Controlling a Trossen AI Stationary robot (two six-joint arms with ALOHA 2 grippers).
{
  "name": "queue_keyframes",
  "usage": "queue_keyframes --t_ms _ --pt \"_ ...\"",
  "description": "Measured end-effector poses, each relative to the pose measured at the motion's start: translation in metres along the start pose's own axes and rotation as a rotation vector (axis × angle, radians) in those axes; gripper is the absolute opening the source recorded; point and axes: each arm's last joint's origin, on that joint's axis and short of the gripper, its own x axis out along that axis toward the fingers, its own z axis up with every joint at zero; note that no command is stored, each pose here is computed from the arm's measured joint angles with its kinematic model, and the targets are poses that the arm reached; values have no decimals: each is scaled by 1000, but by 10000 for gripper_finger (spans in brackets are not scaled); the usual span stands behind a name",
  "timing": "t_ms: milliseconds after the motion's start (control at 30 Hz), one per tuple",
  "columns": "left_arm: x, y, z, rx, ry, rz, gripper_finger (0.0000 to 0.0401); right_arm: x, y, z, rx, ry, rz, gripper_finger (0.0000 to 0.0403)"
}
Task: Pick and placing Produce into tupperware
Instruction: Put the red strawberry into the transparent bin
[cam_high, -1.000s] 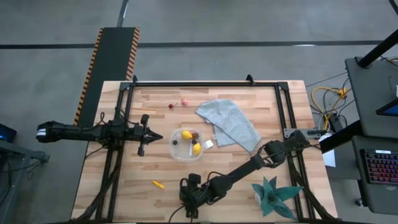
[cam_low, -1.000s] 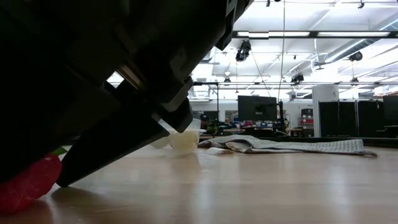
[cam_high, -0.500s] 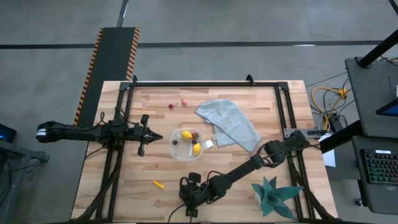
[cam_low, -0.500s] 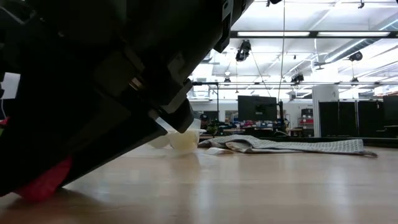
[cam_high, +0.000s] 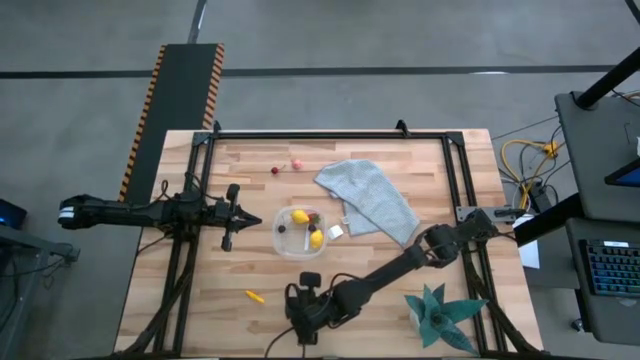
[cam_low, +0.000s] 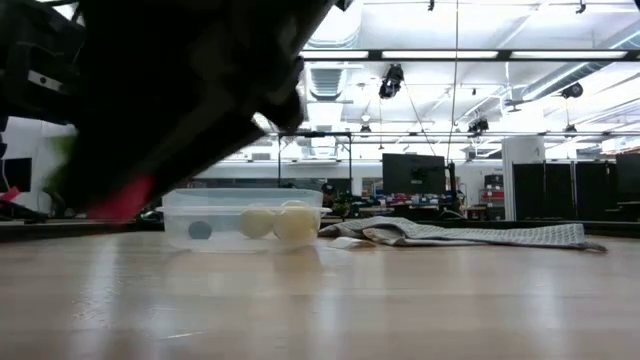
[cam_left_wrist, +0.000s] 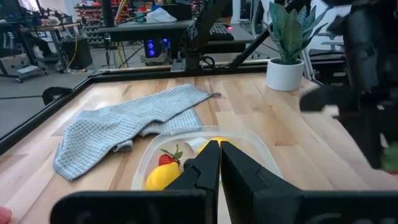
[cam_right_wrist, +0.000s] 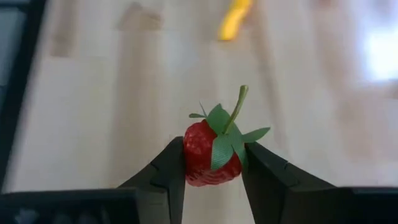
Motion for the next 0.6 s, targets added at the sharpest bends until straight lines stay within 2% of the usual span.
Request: queue_keyframes --t_ms 200,300,467,600 --pt "0 0 0 0 0 -2 0 -24 -22 19 -68 67 -218 116" --pt "0 0 0 0 0 -2 0 -36 -33 31 -126 78 -285 116" --pt "0 0 0 1 -1 -3 0 -49 -58 48 -189 116 -340 116" --pt "0 0 0 0 -1 -3 0 -44 -87 56 -223 159 -373 116"
